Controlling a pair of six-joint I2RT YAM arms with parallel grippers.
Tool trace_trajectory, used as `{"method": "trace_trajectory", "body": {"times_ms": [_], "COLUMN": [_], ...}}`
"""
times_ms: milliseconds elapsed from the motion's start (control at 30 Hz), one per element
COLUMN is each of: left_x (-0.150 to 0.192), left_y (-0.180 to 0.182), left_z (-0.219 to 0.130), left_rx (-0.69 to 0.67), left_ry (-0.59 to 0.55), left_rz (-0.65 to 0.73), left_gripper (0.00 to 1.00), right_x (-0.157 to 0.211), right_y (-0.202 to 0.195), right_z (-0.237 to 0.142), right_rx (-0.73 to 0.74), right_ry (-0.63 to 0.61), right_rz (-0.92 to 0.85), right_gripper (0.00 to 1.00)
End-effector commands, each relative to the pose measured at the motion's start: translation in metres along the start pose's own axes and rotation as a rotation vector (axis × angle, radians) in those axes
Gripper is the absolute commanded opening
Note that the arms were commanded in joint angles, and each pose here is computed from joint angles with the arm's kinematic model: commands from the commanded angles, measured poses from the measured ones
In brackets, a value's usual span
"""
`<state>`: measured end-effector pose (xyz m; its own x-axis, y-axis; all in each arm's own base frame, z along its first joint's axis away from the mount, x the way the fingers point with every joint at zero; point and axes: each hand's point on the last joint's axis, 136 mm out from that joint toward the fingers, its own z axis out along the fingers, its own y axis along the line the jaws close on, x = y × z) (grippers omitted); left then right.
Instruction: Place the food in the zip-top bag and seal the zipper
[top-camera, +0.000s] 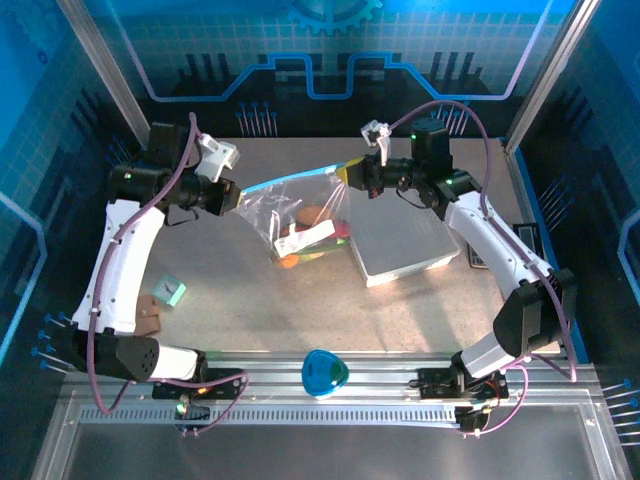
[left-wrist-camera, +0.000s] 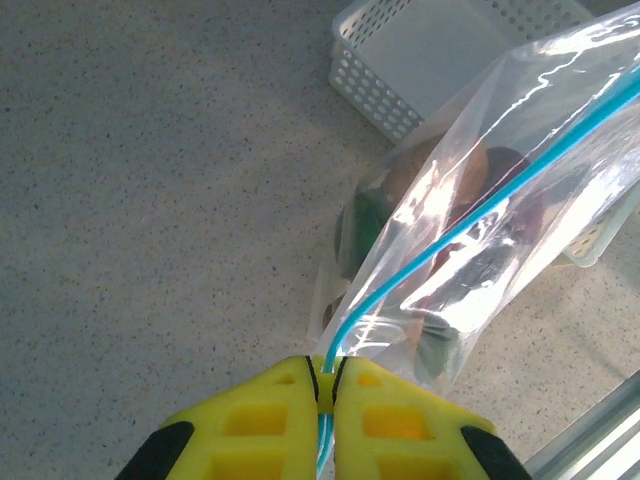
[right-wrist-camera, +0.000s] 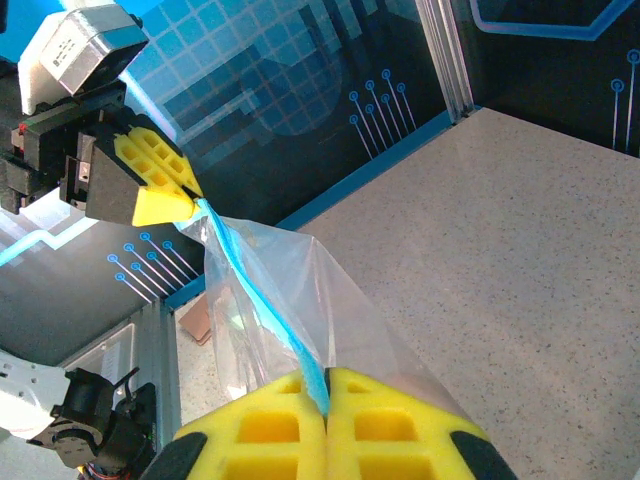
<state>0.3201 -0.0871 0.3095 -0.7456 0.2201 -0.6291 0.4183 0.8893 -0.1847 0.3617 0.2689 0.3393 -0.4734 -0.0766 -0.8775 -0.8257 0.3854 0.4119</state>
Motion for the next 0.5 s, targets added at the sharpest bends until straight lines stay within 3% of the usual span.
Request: {"method": "trace_trajectory", "body": {"times_ms": [0, 167, 267, 467], "left_x": [0.02, 0.021, 0.02, 0.007], "left_y": [0.007, 0.01, 0.013, 0.023], "left_z": [-0.007, -0.009, -0.008, -0.013], "left_rx": [-0.025, -0.033, -0.042, -0.113], "left_ry": [0.048, 0.048, 0.035, -0.097], "left_rz": [-0.065, -0.095, -0.108, -0.122], "left_gripper": [0.09, 0.08, 0.02, 0.0], "right_x": [-0.019, -0.019, -0.018, -0.013], "right_y": [-0.002, -0.002, 0.0, 0.007], "right_z": [-0.014, -0.014, -0.013, -0.005], "right_rx": [0.03, 0.027, 0.022, 0.004], "right_ry": [-0.059, -0.059, -0.055, -0.027], "right_rz": [-0.034, -0.029, -0.028, -0.031], "right_gripper": [0.0, 0.0, 0.0, 0.0]}}
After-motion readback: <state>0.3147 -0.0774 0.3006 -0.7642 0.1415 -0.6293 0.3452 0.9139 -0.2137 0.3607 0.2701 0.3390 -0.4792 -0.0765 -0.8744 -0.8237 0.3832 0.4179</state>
